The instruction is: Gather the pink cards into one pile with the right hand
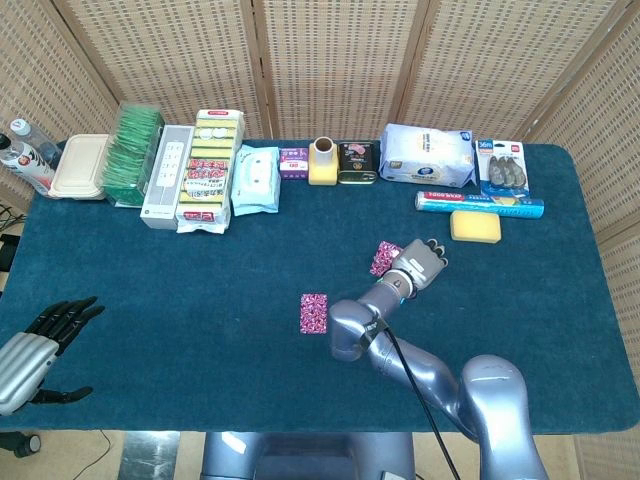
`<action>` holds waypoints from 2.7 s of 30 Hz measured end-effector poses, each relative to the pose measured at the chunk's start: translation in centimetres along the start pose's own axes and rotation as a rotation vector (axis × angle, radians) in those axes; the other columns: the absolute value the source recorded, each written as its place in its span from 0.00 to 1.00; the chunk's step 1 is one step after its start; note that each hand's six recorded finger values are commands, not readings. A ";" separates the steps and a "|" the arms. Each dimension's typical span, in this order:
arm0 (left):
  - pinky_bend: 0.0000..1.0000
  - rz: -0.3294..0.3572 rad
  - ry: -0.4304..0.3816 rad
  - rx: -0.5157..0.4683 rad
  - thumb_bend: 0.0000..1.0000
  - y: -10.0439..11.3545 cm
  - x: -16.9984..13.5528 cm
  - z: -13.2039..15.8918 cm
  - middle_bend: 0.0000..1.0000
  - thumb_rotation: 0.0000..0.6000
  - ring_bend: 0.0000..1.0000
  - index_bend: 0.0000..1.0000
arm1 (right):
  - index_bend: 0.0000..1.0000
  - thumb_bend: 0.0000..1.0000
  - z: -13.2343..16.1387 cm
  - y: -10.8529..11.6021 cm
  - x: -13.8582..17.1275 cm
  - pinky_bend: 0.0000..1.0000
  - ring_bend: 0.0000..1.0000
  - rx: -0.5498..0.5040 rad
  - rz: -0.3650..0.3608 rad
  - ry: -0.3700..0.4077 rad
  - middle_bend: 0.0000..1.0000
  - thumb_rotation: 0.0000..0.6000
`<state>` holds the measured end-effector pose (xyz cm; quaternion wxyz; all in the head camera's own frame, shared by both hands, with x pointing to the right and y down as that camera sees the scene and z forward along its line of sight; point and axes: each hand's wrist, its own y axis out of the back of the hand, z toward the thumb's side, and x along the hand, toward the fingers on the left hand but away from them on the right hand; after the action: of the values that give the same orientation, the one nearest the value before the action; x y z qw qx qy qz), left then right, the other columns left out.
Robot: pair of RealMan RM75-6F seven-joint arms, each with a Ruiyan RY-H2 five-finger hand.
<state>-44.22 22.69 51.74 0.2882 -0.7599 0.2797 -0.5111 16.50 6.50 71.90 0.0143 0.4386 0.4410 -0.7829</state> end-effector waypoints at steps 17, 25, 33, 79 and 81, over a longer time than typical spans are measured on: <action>0.00 -0.020 -0.011 -0.057 0.06 0.7 0.2 -1.2 0.00 1.00 0.00 0.00 | 0.50 0.32 1.8 -0.8 0.2 0.11 0.00 -0.400 0.082 -0.119 0.00 1.00; 0.00 -0.029 0.012 -0.074 0.06 0.9 0.7 -2.0 0.00 1.00 0.00 0.00 | 0.50 0.32 2.2 -0.9 -0.4 0.10 0.00 -0.410 0.069 -0.110 0.00 1.00; 0.00 -0.039 0.020 -0.084 0.06 1.0 1.1 -2.3 0.00 1.00 0.00 0.00 | 0.50 0.32 1.4 -1.1 -1.3 0.09 0.00 -0.393 0.051 -0.129 0.00 1.00; 0.00 -0.041 0.016 -0.096 0.06 1.0 1.0 -2.5 0.00 1.00 0.00 0.00 | 0.24 0.29 4.6 -0.6 0.3 0.07 0.00 -0.362 0.126 0.021 0.00 1.00; 0.00 -0.044 0.016 -0.092 0.06 0.9 1.0 -2.4 0.00 1.00 0.00 0.00 | 0.24 0.29 5.0 -0.3 0.7 0.07 0.00 -0.328 0.141 0.059 0.00 1.00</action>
<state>-46.30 21.00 52.48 0.2395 -0.7743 0.2886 -0.5097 12.59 3.46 72.74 0.1272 0.4831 0.5311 -0.6843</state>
